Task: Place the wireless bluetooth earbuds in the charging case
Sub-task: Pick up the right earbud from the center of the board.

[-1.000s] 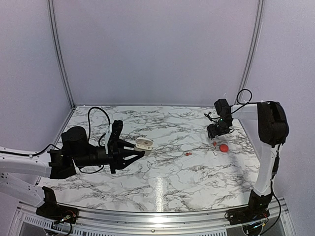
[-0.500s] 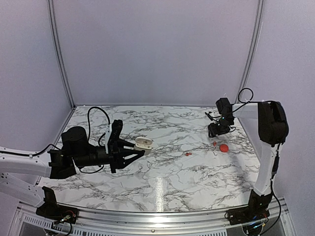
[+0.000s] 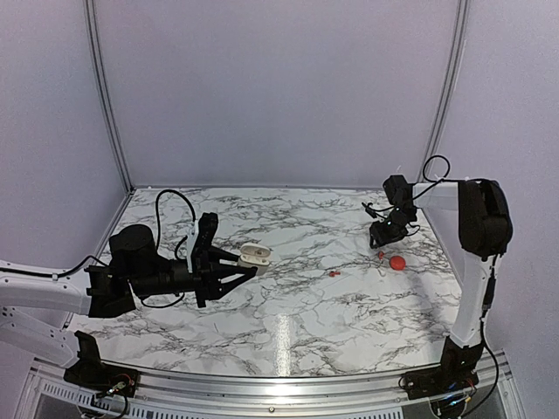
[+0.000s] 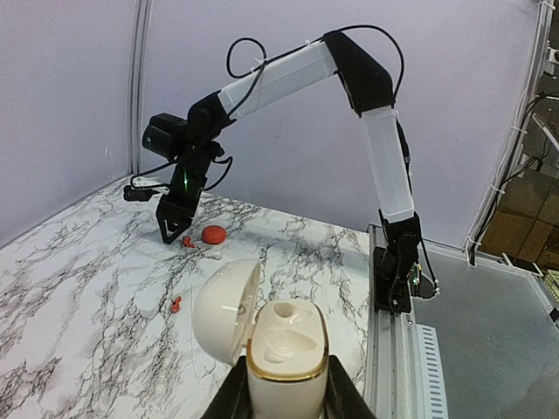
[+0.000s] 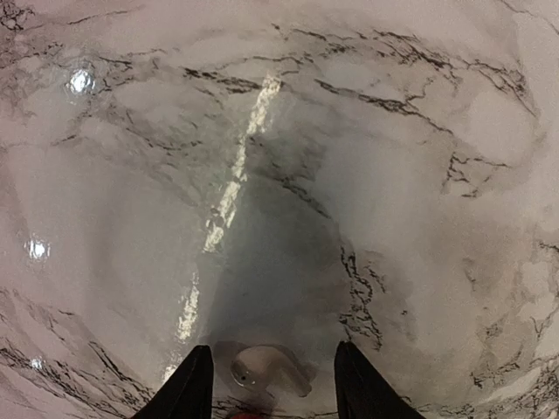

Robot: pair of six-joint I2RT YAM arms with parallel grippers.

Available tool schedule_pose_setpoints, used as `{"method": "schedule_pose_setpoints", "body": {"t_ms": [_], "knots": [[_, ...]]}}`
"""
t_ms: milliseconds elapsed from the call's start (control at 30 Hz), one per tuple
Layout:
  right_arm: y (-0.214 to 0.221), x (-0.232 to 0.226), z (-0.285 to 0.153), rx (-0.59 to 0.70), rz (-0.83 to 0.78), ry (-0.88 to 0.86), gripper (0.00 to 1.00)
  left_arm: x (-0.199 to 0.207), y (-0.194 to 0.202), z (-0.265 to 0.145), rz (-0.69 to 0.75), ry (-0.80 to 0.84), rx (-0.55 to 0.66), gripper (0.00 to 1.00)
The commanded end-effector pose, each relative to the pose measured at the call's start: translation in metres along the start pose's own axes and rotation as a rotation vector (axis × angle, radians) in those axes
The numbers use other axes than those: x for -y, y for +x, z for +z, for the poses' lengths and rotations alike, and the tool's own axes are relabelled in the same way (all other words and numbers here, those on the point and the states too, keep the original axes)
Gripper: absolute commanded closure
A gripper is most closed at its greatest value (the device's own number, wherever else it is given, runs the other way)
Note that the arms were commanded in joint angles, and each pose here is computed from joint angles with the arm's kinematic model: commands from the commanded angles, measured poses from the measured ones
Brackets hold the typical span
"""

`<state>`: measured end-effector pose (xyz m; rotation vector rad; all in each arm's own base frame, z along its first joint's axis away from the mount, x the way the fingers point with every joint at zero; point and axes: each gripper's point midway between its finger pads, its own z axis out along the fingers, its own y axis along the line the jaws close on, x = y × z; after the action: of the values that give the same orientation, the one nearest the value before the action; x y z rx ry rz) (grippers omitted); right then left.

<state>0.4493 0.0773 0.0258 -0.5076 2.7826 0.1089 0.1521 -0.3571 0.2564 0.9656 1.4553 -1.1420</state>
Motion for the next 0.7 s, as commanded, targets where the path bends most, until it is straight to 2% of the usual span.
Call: {"method": "schedule_pose_setpoints", "body": {"t_ms": [0,167,433,667], "knots": [[-0.002,0.001,0.001,-0.013,-0.007,-0.003,0.54,0.0,-0.015,0.003,0.014,0.002,0.03,1.0],[0.002,0.0,0.008,-0.036,-0.016,0.002,0.58,0.0,-0.017,0.003,0.016,0.003,0.033,1.0],[0.002,-0.003,0.011,-0.044,-0.018,0.002,0.74,-0.002,-0.015,0.002,0.016,-0.006,0.031,1.0],[-0.005,-0.017,0.01,-0.023,-0.027,-0.021,0.79,-0.004,-0.016,0.001,0.01,-0.01,0.033,1.0]]}}
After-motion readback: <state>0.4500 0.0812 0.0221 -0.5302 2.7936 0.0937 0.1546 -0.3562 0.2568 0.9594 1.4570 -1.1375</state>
